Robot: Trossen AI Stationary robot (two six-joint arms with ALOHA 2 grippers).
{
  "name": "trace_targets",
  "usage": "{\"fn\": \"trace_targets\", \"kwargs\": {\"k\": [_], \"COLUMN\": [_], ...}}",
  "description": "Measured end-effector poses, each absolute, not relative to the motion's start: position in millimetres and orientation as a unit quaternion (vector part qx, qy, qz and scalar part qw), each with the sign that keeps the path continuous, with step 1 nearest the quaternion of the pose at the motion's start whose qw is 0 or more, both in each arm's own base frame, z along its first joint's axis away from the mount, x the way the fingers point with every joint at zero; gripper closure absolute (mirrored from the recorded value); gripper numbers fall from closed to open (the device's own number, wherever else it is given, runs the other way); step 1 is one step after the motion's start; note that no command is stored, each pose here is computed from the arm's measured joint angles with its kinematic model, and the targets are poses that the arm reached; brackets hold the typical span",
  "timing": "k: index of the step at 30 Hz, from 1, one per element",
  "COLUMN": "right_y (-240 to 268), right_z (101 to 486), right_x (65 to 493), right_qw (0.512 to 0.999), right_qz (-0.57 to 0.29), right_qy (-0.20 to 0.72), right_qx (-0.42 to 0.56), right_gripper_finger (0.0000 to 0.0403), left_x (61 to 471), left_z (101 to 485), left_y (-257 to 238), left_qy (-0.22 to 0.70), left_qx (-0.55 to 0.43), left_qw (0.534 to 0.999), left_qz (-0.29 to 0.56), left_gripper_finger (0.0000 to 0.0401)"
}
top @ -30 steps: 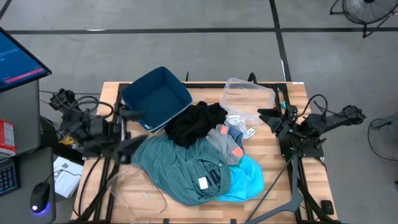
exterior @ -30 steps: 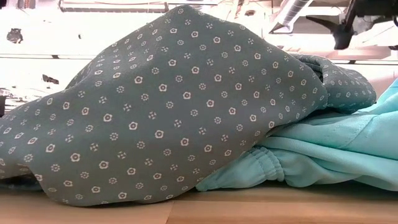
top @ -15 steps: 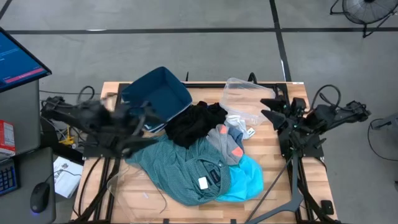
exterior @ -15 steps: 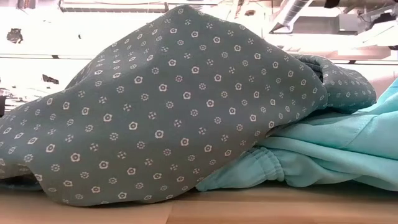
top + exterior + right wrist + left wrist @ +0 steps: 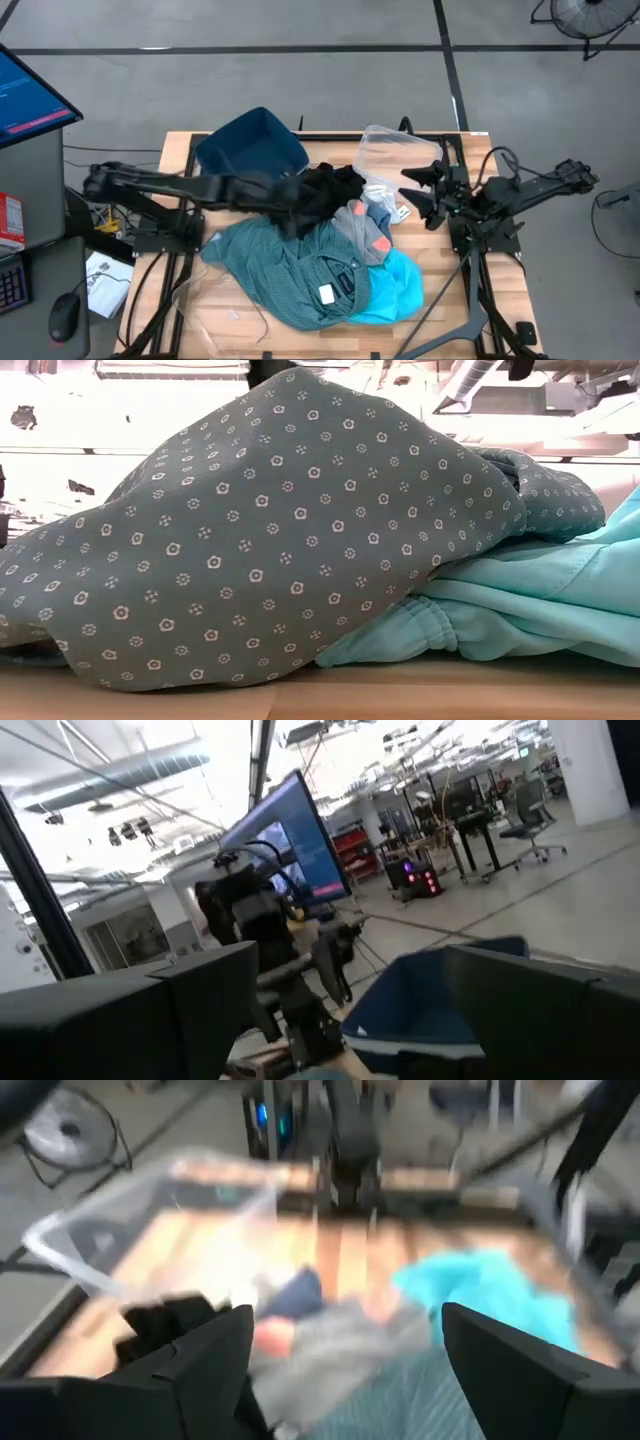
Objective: Pick & Place Cloths
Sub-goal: Put the black shirt into the blue bin
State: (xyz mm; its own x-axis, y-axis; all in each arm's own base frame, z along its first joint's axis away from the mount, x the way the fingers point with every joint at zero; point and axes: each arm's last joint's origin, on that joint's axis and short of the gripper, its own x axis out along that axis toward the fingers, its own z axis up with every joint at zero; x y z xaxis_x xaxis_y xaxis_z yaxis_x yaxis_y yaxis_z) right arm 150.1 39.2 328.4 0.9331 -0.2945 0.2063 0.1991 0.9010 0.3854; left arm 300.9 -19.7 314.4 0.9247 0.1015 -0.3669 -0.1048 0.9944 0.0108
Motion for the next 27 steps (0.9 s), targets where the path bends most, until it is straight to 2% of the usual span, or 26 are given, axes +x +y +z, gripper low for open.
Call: {"fn": "trace_targets", "kwargs": {"k": [6, 10, 16, 22, 25, 27], "right_y": [43, 45, 47, 47, 47, 47], "right_z": [322, 319, 315, 314, 314, 314], "right_x": [159, 164, 169, 171, 171, 171], "right_qw": [0.963, 0.961, 0.962, 0.960, 0.960, 0.960], "right_qz": [-0.126, -0.125, -0.125, -0.125, -0.125, -0.125], "right_qy": [-0.117, -0.110, -0.100, -0.097, -0.097, -0.097], "right_qx": [0.208, 0.220, 0.220, 0.231, 0.232, 0.232], "right_gripper_finger": [0.0092, 0.0092, 0.0092, 0.0092, 0.0092, 0.0092], "left_x": [331, 340, 348, 349, 346, 344], "left_z": [265, 244, 218, 194, 190, 188], "left_y": [-18, -16, -16, -12, -11, -9], "left_qy": [0.262, 0.289, 0.331, 0.380, 0.393, 0.401], "left_qx": [0.038, 0.062, 0.067, 0.031, 0.001, -0.012], "left_qw": [0.954, 0.936, 0.920, 0.896, 0.888, 0.882], "left_qz": [0.142, 0.193, 0.200, 0.226, 0.240, 0.248], "left_gripper_finger": [0.0094, 0.0094, 0.0094, 0.0095, 0.0111, 0.0138]}}
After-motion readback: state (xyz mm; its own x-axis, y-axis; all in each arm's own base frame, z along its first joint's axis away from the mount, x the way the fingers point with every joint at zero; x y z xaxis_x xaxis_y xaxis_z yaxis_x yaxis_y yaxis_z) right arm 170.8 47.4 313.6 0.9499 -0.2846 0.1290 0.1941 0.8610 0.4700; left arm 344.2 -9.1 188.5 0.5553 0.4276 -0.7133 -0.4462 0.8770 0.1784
